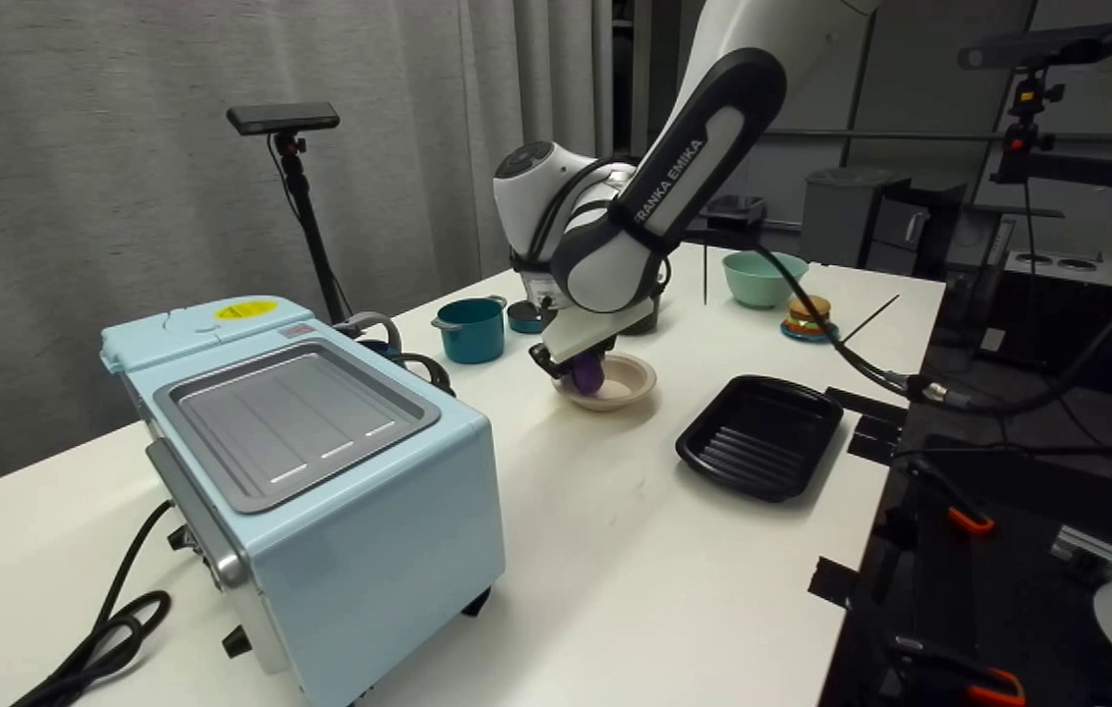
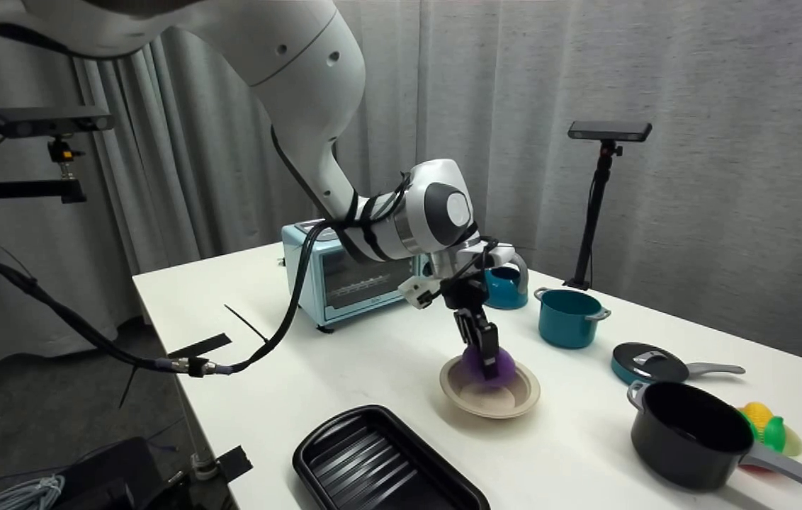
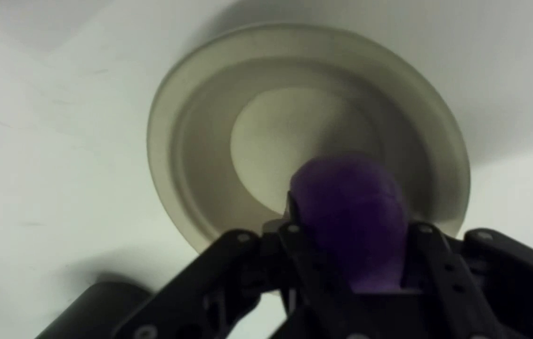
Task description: Take the purple plush toy out of the bowl
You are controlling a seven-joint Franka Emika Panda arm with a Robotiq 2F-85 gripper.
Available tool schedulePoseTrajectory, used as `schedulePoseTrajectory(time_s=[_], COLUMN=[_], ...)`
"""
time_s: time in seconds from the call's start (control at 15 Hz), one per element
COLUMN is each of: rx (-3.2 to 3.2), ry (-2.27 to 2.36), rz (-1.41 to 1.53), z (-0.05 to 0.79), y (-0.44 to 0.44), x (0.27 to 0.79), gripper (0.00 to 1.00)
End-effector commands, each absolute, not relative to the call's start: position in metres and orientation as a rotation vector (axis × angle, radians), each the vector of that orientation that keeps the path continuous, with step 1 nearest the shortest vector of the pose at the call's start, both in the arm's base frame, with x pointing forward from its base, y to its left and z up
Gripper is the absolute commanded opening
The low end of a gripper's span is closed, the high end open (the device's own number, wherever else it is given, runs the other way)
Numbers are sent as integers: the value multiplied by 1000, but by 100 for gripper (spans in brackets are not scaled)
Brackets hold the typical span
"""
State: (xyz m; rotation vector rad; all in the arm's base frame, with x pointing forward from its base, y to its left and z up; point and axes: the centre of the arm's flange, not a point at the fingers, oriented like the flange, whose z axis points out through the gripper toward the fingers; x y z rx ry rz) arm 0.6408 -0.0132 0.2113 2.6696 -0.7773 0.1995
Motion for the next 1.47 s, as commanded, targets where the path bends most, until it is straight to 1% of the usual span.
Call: schedulePoseTrajectory(time_s=[0.0,0.07,0.13,0.2,0.27,0.47,0.67,1.0,1.4], rx=[2677,2690,2706,2725,2755,2860,2962,3040,2994], ry=[-799,-805,-822,-838,-858,-921,-933,-843,-734], rz=[306,329,350,366,380,382,285,28,-204], z=[253,270,286,301,318,355,371,354,280], y=[-6,-3,0,4,8,21,36,51,46], x=[660,664,666,667,666,659,638,589,552], gripper=[10,8,5,4,6,7,7,7,7])
